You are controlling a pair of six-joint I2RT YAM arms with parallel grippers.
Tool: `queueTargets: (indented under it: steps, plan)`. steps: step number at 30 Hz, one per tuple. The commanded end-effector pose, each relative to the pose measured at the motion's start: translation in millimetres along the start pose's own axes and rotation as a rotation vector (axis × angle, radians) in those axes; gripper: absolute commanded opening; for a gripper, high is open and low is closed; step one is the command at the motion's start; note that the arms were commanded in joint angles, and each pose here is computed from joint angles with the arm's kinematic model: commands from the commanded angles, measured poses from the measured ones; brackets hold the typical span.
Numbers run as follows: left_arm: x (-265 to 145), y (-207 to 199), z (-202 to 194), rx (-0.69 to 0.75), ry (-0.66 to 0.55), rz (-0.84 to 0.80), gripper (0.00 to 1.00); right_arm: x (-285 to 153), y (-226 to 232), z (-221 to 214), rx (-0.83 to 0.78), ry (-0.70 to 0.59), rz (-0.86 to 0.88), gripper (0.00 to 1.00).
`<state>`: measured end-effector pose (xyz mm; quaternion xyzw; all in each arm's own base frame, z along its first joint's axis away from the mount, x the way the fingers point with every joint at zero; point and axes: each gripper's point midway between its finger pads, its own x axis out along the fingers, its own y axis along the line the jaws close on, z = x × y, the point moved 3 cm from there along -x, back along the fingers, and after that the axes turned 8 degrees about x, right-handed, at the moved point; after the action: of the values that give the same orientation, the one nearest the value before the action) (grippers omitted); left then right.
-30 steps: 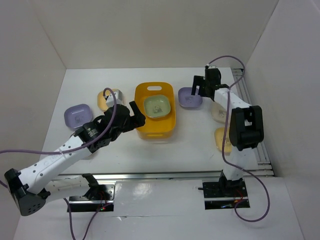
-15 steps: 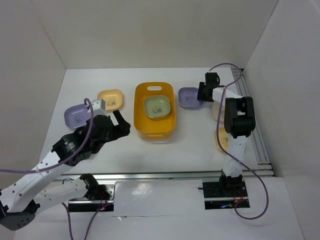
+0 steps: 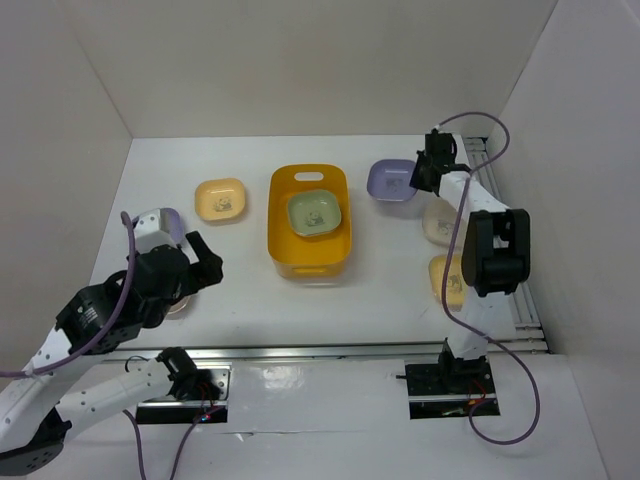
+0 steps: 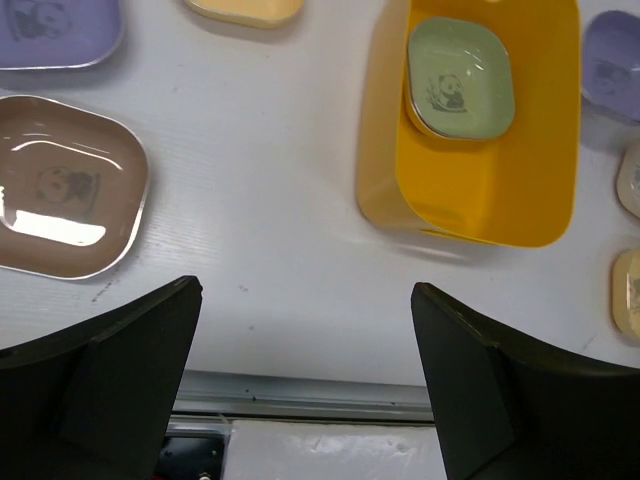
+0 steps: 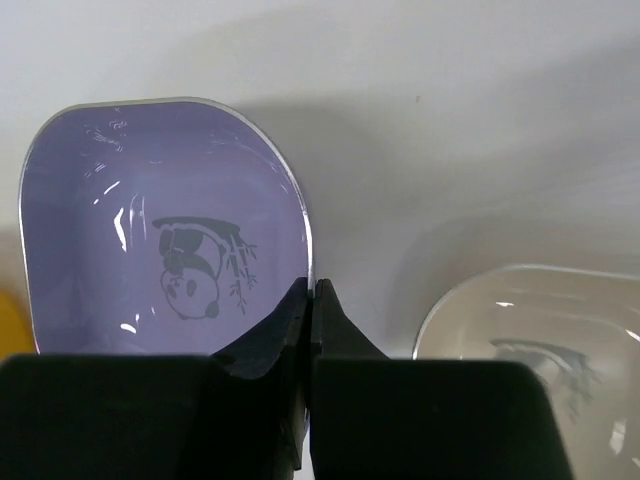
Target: Place the plates into the plastic bin on the countertop
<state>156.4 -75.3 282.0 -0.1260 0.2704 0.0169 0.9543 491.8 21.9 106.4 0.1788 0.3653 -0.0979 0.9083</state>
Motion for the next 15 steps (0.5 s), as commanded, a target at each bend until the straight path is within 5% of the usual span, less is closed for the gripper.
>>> queueTargets:
  steps: [1, 7, 15]
  plan:
    - [-9, 25, 4, 0.029, -0.027, 0.102, 0.99, -94, 45, 75, 0.022, -0.276, 0.073, 0.0]
    - [-5, 41, -11, -0.006, -0.035, 0.146, 0.99, -181, 104, 85, -0.044, -0.419, 0.185, 0.0]
    - [-10, 43, -8, -0.044, -0.077, 0.105, 0.99, -193, 191, 24, -0.173, -0.319, 0.371, 0.0]
